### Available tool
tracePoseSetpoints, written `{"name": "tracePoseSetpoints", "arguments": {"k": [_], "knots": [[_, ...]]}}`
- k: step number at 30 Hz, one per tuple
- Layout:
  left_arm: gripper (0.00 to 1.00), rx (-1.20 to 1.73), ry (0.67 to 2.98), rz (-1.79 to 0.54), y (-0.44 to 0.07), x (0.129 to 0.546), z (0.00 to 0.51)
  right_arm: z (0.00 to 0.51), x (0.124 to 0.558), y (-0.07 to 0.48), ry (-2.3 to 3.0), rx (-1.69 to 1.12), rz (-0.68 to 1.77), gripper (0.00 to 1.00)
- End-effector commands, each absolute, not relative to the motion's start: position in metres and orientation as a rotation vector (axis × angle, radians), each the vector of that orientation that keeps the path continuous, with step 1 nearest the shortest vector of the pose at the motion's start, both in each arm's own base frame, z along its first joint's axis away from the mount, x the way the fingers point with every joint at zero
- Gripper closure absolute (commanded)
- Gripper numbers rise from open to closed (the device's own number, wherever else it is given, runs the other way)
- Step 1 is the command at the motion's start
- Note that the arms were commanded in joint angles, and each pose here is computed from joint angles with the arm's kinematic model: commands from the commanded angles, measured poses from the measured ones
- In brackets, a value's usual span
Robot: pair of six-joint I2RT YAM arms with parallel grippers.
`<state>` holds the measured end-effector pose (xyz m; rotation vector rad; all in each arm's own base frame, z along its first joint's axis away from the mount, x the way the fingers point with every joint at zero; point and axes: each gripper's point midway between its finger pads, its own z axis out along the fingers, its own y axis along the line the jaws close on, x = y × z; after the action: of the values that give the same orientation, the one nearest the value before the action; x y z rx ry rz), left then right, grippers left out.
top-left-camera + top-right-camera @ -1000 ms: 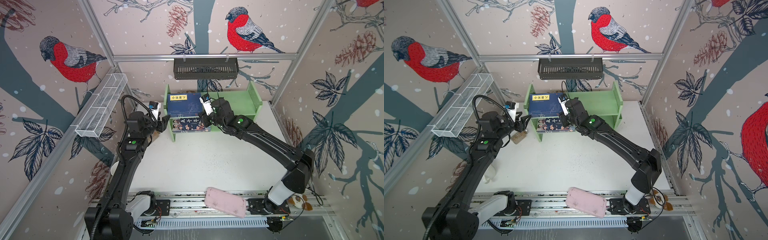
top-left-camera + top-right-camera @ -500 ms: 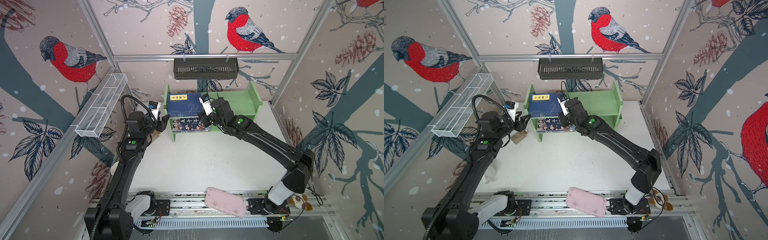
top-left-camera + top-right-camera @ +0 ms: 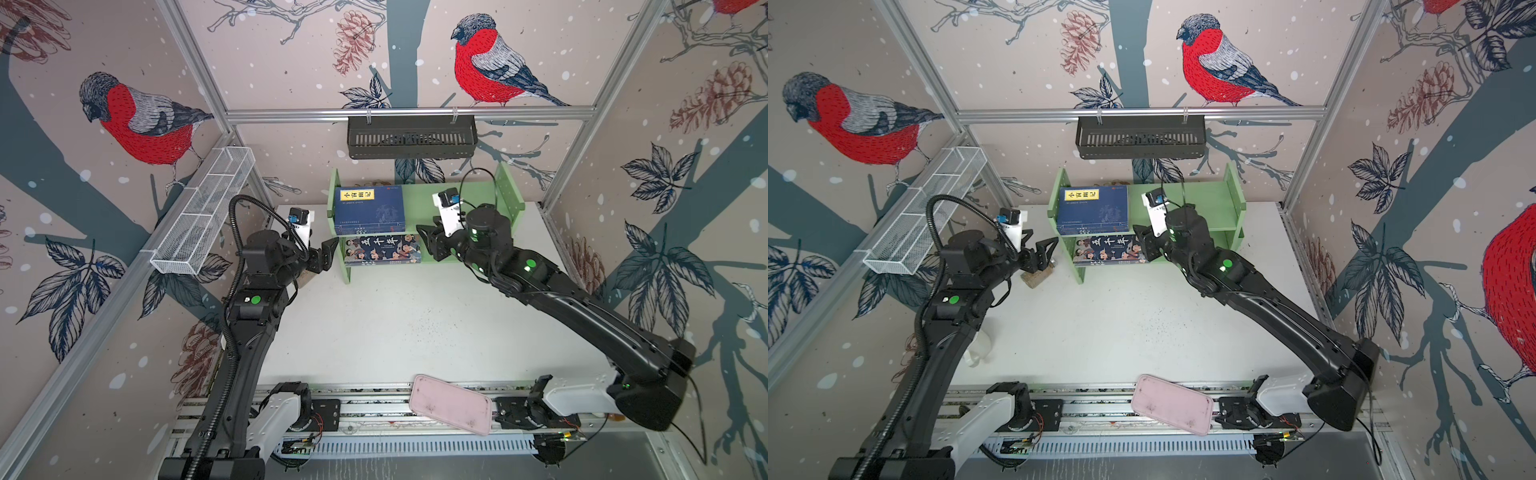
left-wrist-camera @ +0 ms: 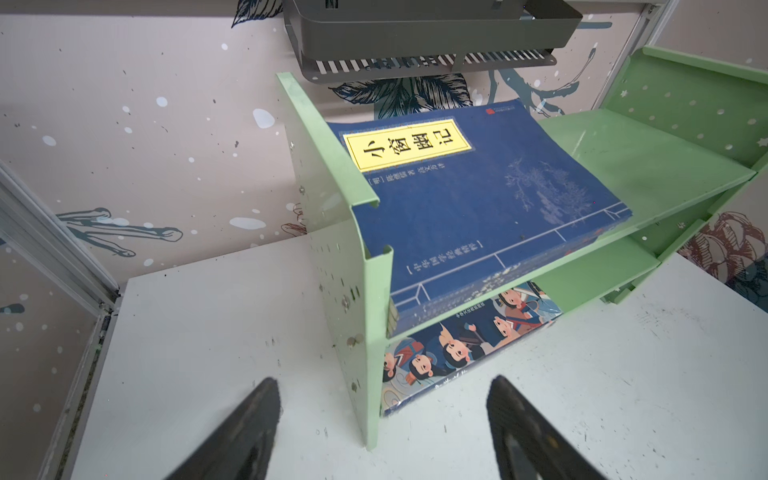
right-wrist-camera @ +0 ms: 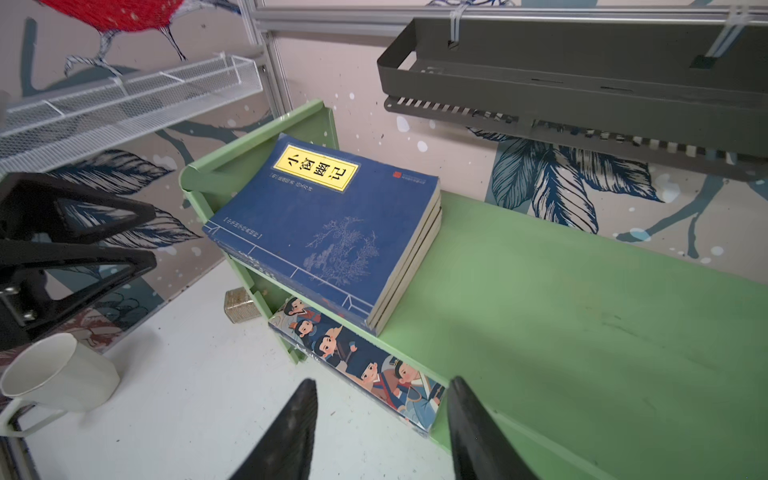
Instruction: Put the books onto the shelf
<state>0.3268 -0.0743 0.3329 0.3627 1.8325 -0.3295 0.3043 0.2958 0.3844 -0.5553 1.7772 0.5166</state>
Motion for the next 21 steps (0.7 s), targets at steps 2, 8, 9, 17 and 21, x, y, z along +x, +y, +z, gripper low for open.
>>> {"name": "tracePoseSetpoints", "arguments": {"k": [2, 8, 9, 17, 21], "knots": [[0.22, 0.273, 1.950, -0.369, -0.070, 0.316, 0.312, 0.395, 0.287, 0.272, 1.714, -0.458, 0.591, 0.46], [0.22, 0.236, 1.993, -0.498, -0.081, 0.307, 0.305, 0.373, 0.278, 0.249, 1.778, -0.422, 0.602, 0.44], [0.22, 0.233, 1.996, -0.523, -0.083, 0.305, 0.305, 0.370, 0.277, 0.248, 1.790, -0.422, 0.609, 0.44], [0.19, 0.284, 2.009, -0.601, -0.094, 0.292, 0.305, 0.345, 0.280, 0.232, 1.883, -0.390, 0.676, 0.43], [0.19, 0.337, 1.996, -0.686, -0.106, 0.283, 0.300, 0.327, 0.283, 0.216, 1.936, -0.326, 0.651, 0.43]]}}
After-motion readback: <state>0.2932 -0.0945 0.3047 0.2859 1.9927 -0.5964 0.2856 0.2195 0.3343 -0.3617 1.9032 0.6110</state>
